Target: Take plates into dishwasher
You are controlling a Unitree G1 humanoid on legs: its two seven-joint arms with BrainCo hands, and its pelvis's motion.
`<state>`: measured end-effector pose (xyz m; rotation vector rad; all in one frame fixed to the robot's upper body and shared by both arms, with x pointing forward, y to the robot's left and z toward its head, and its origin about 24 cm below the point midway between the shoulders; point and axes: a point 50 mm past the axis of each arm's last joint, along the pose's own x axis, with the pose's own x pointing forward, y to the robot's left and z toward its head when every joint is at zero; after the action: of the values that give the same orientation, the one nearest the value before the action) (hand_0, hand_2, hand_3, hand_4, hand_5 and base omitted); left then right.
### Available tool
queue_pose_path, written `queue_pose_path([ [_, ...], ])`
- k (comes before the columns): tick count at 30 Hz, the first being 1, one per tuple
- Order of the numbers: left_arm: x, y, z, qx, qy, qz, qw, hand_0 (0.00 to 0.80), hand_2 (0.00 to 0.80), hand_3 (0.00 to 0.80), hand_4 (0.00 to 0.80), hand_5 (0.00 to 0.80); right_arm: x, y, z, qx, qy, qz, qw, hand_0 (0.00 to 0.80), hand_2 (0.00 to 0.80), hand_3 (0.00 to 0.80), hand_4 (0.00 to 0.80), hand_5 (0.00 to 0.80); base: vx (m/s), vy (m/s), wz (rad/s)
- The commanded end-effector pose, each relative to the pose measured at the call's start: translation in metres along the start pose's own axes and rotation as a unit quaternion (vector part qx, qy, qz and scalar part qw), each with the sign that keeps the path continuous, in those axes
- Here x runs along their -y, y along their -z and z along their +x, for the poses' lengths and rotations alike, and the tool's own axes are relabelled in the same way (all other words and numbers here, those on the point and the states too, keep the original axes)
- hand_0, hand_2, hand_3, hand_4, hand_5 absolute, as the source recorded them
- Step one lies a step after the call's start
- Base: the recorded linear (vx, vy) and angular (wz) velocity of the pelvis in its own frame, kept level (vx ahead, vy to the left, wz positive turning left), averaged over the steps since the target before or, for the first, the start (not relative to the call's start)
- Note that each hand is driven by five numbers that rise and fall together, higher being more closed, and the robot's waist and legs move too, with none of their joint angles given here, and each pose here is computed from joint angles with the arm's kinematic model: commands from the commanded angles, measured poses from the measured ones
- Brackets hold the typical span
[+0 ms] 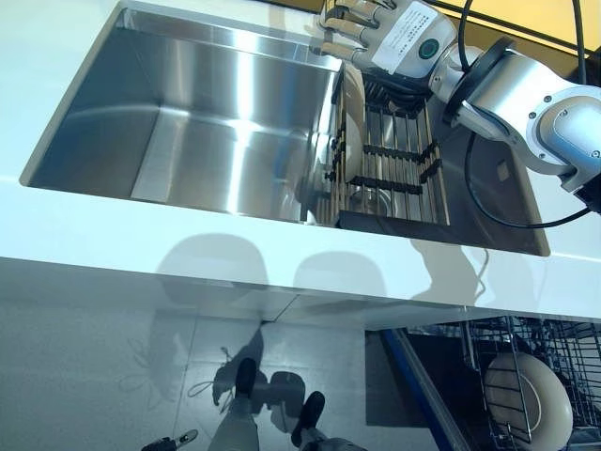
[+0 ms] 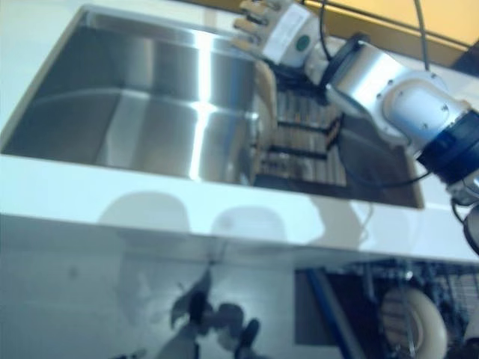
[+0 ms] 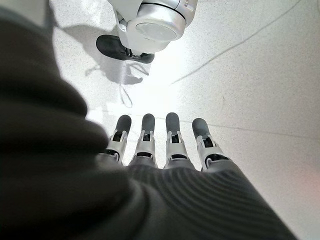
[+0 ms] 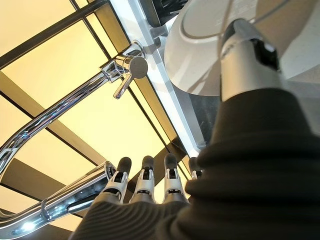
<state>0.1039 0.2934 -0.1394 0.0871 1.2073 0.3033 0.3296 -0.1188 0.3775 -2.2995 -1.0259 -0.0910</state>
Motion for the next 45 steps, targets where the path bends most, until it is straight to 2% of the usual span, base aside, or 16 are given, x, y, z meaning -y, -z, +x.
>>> queue_pose_path([
  [1,-0.007,-0.004,0.0,0.006,-0.011,-0.022,1.0,0.0,0.0,0.0,0.0,0.0,0.033,0.024,0.002,-0.041,0.035,-0.026,0.998,0.0,0.0,0.0,0.0,0.0,0.0,0.0,0.0],
  [31,-0.007,-0.008,-0.001,0.033,-0.005,-0.035,0.999,0.0,0.0,0.0,0.0,0.0,0.005,-0.002,0.003,0.031,-0.06,-0.055,0.996,0.0,0.0,0.0,0.0,0.0,0.0,0.0,0.0],
  [42,-0.007,-0.008,-0.001,0.037,0.0,-0.037,0.999,0.0,0.0,0.0,0.0,0.0,-0.014,-0.017,0.001,0.07,-0.161,-0.074,0.982,0.0,0.0,0.0,0.0,0.0,0.0,0.0,0.0],
  [43,-0.007,-0.008,-0.001,0.037,0.0,-0.037,0.999,0.0,0.0,0.0,0.0,0.0,-0.017,-0.018,0.001,0.072,-0.172,-0.082,0.979,0.06,0.06,0.06,0.06,0.06,0.0,0.0,0.0],
  [44,-0.007,-0.008,-0.001,0.038,0.0,-0.037,0.999,0.0,0.0,0.0,0.0,0.0,-0.02,-0.018,0.0,0.074,-0.184,-0.092,0.976,0.317,0.317,0.317,0.317,0.317,0.0,0.0,0.0],
  [45,-0.008,-0.008,-0.001,0.039,0.0,-0.038,0.999,0.0,0.0,0.0,0.0,0.0,-0.023,-0.017,0.0,0.076,-0.191,-0.099,0.974,0.483,0.483,0.483,0.483,0.483,0.0,0.0,0.0],
])
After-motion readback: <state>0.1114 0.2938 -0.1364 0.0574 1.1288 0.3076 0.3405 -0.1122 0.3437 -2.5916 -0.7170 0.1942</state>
